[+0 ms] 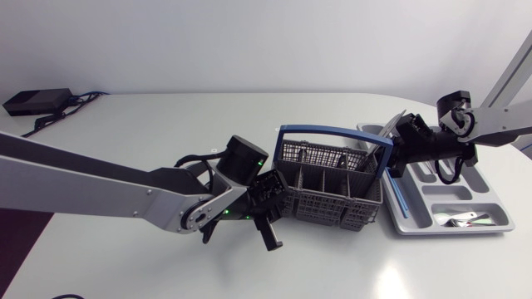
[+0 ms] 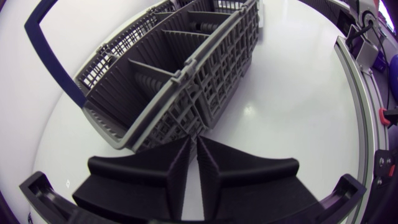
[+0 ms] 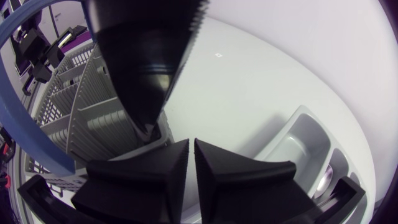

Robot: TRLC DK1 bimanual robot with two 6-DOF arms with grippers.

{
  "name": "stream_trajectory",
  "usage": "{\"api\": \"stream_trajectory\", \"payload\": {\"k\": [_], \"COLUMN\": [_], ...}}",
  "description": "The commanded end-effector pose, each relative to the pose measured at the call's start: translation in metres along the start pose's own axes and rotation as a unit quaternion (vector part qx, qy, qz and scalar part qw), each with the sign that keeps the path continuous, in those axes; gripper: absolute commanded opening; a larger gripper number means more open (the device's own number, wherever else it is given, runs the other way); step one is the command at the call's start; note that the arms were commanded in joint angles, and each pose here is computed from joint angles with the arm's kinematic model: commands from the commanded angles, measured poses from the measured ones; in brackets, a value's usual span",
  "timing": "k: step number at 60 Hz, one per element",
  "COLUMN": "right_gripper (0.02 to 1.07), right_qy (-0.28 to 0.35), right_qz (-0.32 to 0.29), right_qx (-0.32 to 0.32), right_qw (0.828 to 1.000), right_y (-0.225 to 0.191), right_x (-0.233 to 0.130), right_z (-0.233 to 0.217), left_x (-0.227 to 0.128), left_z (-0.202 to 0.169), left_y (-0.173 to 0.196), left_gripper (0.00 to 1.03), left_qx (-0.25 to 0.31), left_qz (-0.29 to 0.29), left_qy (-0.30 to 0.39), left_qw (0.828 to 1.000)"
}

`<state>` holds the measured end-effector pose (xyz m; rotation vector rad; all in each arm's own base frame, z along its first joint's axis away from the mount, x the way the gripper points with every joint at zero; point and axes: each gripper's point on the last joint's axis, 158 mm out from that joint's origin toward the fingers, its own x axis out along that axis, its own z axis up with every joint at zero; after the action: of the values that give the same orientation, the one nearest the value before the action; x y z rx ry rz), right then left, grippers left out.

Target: Sort the cutlery from the basket into the organizer compartments.

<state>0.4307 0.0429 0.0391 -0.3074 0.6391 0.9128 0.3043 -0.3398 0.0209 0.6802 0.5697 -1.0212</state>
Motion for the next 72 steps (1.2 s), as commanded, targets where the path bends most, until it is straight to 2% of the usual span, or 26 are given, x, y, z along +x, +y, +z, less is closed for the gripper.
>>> {"api": "stream_trajectory", "payload": {"k": [1, 12, 21, 38, 48, 60, 68, 72], "right_gripper": [0.13, 0.13, 0.13, 0.13, 0.13, 0.14, 0.14, 0.24], "right_qy": [-0.008, -0.003, -0.001, 0.003, 0.009, 0.018, 0.016, 0.008], "right_qz": [0.025, 0.05, 0.068, 0.116, 0.156, 0.184, 0.162, 0.142], "right_qx": [0.016, 0.008, -0.002, -0.039, -0.059, -0.08, -0.087, -0.091], "right_qw": [1.0, 0.999, 0.998, 0.992, 0.986, 0.979, 0.983, 0.986], "right_y": [0.01, 0.044, 0.074, 0.151, 0.187, 0.213, 0.203, 0.193], "right_x": [0.008, 0.008, 0.002, -0.01, -0.004, 0.004, 0.002, -0.007], "right_z": [0.006, 0.002, -0.003, -0.003, -0.003, -0.001, 0.003, 0.005], "left_x": [0.007, 0.008, 0.001, 0.008, 0.021, 0.042, 0.044, 0.034], "left_z": [0.012, 0.002, -0.016, -0.027, -0.03, -0.04, -0.046, -0.045], "left_y": [0.016, 0.055, 0.102, 0.154, 0.183, 0.221, 0.232, 0.232], "left_gripper": [0.04, 0.04, 0.04, 0.04, 0.04, 0.04, 0.04, 0.04], "left_qx": [-0.012, -0.037, -0.07, -0.109, -0.134, -0.153, -0.163, -0.166], "left_qz": [0.013, 0.047, 0.087, 0.108, 0.112, 0.122, 0.123, 0.121], "left_qy": [-0.018, -0.022, -0.021, -0.031, -0.031, -0.019, -0.014, -0.018], "left_qw": [1.0, 0.998, 0.993, 0.988, 0.984, 0.981, 0.979, 0.979]}}
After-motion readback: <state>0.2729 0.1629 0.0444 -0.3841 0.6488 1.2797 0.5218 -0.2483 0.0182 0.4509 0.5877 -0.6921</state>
